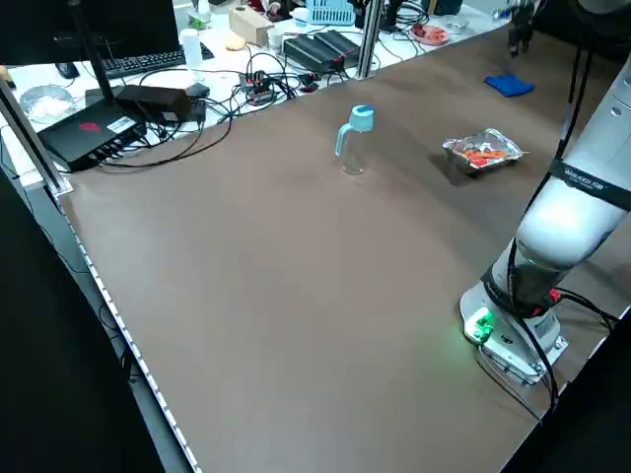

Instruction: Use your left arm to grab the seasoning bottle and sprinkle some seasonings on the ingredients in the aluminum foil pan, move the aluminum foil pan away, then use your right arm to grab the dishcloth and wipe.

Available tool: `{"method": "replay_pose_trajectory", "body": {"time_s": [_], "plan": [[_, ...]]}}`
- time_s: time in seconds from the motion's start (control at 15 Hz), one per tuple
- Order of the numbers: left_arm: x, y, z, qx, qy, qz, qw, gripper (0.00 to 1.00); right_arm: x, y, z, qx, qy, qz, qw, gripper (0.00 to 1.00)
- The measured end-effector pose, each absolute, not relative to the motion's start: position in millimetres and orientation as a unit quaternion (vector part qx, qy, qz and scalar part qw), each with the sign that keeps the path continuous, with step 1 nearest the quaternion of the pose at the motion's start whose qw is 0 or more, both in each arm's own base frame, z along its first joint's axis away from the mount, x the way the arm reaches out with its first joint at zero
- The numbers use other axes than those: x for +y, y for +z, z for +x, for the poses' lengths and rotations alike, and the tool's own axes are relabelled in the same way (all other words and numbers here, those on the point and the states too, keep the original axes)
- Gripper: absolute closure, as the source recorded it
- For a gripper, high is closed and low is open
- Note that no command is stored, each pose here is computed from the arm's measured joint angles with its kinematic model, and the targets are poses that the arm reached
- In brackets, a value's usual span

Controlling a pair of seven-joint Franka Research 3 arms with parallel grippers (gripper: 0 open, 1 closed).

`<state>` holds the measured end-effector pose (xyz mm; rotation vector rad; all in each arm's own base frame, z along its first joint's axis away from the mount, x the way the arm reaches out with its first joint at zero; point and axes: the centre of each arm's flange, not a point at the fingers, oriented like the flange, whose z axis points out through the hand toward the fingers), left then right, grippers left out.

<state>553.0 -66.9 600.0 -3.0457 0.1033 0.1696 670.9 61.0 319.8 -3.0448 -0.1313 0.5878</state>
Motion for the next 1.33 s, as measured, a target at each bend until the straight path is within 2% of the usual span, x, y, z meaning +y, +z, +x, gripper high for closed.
{"method": "replay_pose_trajectory", "body": {"time_s": [0.27, 0.6, 0.93, 1.33], "plan": [[-66.7, 600.2, 553.1, 0.034, 0.055, -0.997, 0.045, 0.00, 55.1, 466.8, 641.8, -0.051, 0.137, -0.989, 0.023, 0.00], [-66.4, 600.3, 553.2, 0.033, 0.055, -0.997, 0.045, 0.00, 49.5, 568.4, 601.5, -0.057, 0.077, -0.995, 0.024, 0.00], [-65.9, 600.4, 553.2, 0.033, 0.055, -0.997, 0.045, 0.00, 41.4, 603.9, 567.5, -0.060, 0.054, -0.997, 0.007, 0.00], [-65.6, 600.6, 553.6, 0.033, 0.054, -0.997, 0.044, 0.00, 40.5, 613.9, 553.2, -0.078, 0.043, -0.996, 0.005, 0.00]]}}
